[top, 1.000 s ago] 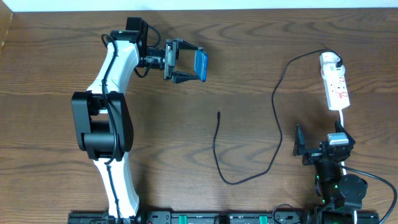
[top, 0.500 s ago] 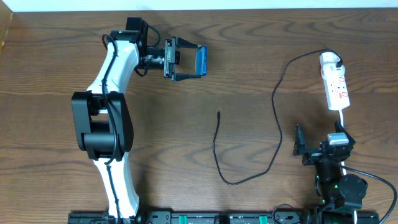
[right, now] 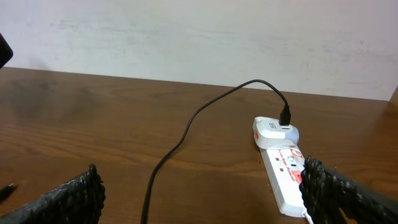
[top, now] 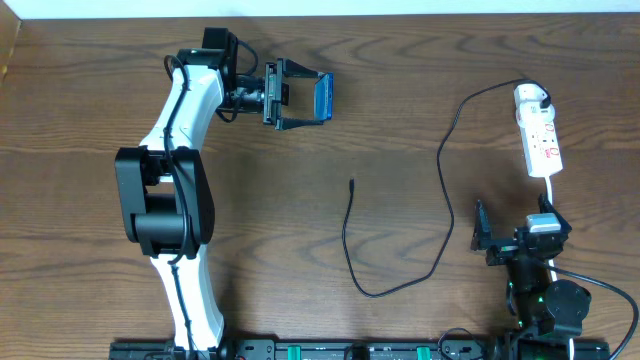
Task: Plug charger to phone and switch on socket
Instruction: 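Hold the phone raised with the left gripper, rotating it slightly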
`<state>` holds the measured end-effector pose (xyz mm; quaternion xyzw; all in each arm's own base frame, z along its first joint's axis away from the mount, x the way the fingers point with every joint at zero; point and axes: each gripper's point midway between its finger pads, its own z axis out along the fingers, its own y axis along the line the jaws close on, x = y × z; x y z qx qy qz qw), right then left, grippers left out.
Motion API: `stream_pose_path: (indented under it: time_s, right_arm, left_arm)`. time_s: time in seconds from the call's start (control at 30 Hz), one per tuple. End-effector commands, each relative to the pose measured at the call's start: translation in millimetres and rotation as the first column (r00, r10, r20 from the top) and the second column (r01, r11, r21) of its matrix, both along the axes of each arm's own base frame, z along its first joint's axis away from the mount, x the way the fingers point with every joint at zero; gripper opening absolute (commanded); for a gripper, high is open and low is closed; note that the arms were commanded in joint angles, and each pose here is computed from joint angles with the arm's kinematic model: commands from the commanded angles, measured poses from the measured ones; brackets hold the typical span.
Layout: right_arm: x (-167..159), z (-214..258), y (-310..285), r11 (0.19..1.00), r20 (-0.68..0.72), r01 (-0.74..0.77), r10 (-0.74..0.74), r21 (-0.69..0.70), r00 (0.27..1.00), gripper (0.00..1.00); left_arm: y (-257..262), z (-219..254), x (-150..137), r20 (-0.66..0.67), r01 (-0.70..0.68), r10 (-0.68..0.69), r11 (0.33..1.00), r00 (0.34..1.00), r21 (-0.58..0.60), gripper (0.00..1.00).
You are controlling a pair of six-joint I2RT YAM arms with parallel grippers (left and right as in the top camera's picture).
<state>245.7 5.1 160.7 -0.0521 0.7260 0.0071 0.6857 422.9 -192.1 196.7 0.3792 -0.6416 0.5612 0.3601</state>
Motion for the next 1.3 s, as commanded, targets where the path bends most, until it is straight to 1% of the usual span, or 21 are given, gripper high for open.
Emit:
stream_pose_path:
  time_s: [0.0,0.37,0.73,1.13,1.27]
  right_arm:
    - [0,0,1,1.0,0.001,-0.001,0.001,-0.01,1.0,0.99]
    - [0,-1,1,1.0,0.0,-0.002,0.002,-0.01,1.0,0.99]
    - [0,0,1,1.0,0.001,-0.002,0.002,-0.01,1.0,0.99]
    - [0,-1,1,1.0,0.0,-0.002,0.002,-0.01,1.0,0.99]
    - [0,-1,1,1.0,0.0,-0.002,0.002,-0.01,1.0,0.99]
  left_arm:
    - [0,28,-5,0.04,0.008,-0.006,0.998,0.999,-0.06,0.07]
    - [0,28,-5,0.041,0.008,-0.006,0.998,0.999,-0.058,0.08]
    - [0,27,-5,0.079,0.011,-0.007,0.999,0.997,-0.053,0.07]
    - [6,-10,1,0.089,-0.024,0.01,0.986,0.996,0.165,0.07]
    - [7,-14,2,0.091,-0.029,0.012,0.982,0.996,0.188,0.07]
